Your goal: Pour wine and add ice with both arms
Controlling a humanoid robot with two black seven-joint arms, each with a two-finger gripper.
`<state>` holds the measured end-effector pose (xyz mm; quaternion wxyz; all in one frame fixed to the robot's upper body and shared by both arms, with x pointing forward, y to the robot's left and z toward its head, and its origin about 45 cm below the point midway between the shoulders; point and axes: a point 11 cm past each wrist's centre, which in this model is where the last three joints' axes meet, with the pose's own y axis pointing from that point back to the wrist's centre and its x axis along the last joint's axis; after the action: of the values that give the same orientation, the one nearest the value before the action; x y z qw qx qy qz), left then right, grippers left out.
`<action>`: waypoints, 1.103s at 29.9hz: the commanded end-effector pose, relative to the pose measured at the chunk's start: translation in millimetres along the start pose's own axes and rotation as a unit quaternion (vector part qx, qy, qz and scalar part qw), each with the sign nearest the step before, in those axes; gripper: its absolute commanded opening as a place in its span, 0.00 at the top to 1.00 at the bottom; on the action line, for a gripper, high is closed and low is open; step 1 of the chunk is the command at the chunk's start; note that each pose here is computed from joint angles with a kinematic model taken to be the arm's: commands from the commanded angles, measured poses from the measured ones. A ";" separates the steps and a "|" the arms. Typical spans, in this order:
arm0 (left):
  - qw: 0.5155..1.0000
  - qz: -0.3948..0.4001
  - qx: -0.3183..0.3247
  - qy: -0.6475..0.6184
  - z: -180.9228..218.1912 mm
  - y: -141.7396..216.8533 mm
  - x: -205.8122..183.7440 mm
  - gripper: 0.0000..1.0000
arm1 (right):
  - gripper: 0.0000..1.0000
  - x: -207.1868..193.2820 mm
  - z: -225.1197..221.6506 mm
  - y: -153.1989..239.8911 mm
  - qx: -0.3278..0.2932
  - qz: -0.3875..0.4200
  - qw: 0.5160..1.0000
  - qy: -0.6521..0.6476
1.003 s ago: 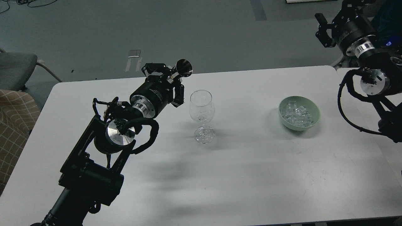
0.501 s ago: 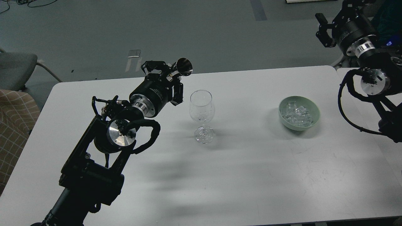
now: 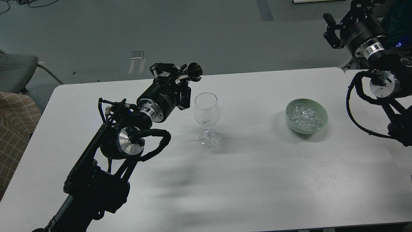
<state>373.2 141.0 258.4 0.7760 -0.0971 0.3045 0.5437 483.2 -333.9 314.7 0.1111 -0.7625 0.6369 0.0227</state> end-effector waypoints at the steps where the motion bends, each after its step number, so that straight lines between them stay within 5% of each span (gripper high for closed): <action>1: 1.000 -0.001 -0.002 -0.007 -1.2 -0.2 -2.0 1.00 | 0.00 0.2 0.1 0.0 0.000 0.001 1.000 0.000; 33: 0.996 0.003 -0.037 -0.075 2.9 1.5 -1.2 1.00 | 0.00 0.0 0.5 0.0 -0.001 0.000 1.000 0.000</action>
<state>373.1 142.7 261.7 0.7883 -0.0866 0.2323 0.5632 483.1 -333.8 314.3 0.1103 -0.7624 0.6372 0.0228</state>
